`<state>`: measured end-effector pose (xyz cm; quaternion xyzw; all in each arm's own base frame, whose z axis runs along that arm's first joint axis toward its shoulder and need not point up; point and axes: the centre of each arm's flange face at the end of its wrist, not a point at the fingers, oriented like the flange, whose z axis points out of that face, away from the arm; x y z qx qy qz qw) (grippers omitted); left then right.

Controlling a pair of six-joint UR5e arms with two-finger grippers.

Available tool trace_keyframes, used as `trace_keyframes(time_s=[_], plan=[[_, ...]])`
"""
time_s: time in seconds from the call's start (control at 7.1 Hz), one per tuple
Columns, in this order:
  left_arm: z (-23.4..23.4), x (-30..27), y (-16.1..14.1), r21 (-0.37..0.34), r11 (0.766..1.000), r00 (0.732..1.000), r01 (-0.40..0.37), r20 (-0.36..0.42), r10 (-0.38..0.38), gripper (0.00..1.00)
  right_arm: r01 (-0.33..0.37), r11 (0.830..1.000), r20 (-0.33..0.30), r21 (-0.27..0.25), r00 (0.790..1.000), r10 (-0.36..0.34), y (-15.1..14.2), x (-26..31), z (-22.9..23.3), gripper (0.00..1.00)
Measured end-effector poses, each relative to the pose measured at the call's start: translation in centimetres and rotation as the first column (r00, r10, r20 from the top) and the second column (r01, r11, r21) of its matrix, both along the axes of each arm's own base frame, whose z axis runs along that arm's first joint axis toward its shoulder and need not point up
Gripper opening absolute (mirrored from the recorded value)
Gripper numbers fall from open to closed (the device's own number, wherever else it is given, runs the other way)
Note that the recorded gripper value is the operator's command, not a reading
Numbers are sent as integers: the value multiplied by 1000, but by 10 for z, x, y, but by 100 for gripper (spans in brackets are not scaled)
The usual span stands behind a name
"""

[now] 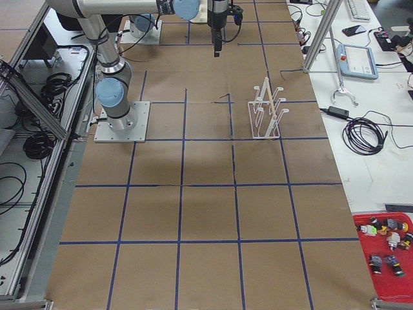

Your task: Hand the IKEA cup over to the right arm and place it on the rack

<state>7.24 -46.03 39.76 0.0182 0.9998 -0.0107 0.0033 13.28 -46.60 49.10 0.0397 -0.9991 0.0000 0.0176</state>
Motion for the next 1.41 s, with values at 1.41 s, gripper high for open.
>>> trace_keyframes(time_s=[1.41], plan=[[-160,21,-36,43,999,999,-21,-37,23,99,0,1000,0,9,1000,0,1,0,-5,100]])
